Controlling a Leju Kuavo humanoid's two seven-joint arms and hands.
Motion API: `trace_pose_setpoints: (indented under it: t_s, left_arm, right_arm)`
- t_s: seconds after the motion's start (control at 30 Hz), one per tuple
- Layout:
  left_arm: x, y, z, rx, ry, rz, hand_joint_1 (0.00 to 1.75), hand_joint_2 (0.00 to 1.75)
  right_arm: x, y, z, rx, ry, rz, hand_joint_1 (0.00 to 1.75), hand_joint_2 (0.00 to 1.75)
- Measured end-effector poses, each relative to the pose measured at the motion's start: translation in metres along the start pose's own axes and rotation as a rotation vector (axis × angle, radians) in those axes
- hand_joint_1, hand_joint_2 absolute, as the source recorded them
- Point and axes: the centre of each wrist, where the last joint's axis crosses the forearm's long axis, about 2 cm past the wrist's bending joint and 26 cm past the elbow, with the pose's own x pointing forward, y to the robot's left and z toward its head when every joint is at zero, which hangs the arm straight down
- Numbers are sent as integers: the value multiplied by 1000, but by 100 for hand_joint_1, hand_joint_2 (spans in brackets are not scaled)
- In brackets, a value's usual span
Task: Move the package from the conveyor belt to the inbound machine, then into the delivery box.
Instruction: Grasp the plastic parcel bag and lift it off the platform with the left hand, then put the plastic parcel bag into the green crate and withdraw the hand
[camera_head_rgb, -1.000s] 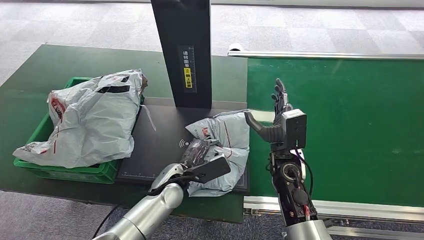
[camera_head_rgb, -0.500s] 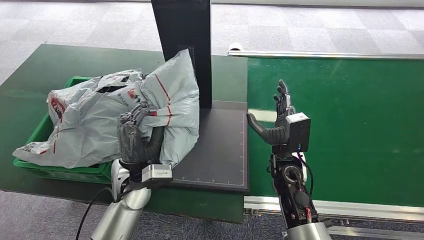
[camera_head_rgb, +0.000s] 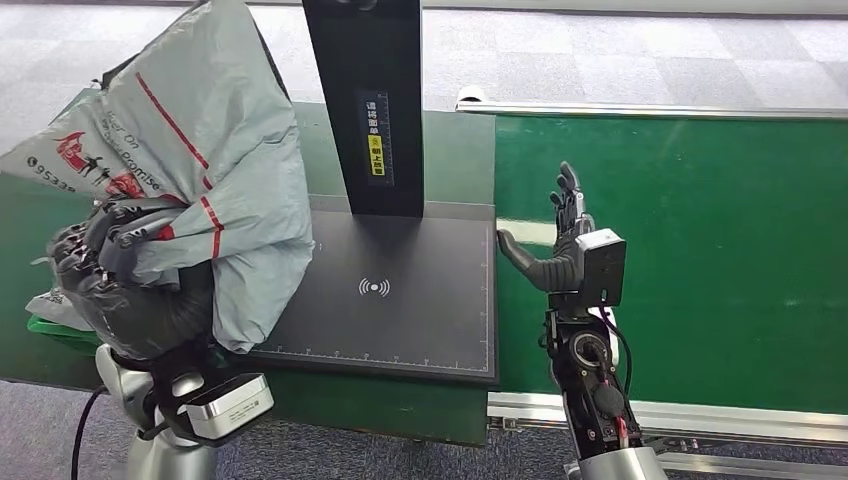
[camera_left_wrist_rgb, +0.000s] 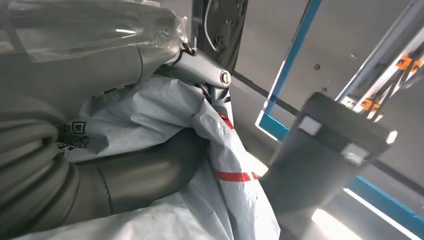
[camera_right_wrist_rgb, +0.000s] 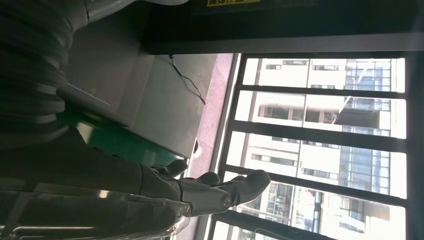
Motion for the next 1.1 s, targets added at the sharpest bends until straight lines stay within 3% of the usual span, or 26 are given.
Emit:
trace_pose_setpoints:
  t_s: [0.1, 0.17, 0.4, 0.63, 0.77, 0.87, 1.0, 1.1]
  left_arm:
    - [-14, 6, 6, -20, 23, -70, 175, 175]
    - [-30, 7, 19, -57, 87, -112, 175, 175]
    - [-84, 9, 80, -180, 512, -198, 175, 175]
    - [-124, 24, 121, -237, 776, -288, 175, 175]
    - [-136, 32, 138, -263, 839, -329, 168, 175]
    - [-143, 35, 146, -279, 833, -346, 149, 175]
    - [-153, 33, 149, -303, 815, -352, 174, 175]
    - [-162, 26, 151, -350, 863, -357, 175, 175]
  right_arm:
    - [-1, 0, 3, 2, 0, 8, 0, 175]
    - [-2, 0, 5, 6, 2, 19, 0, 175]
    - [-3, 2, 7, 21, 3, 29, 0, 175]
    - [-2, 7, 7, 46, 9, 40, 0, 175]
    - [-2, 11, 7, 60, 8, 35, 0, 175]
    - [-1, 14, 6, 73, 6, 28, 0, 175]
    - [0, 19, 1, 92, 1, 24, 0, 175]
    - [2, 22, -4, 112, -3, 20, 0, 175]
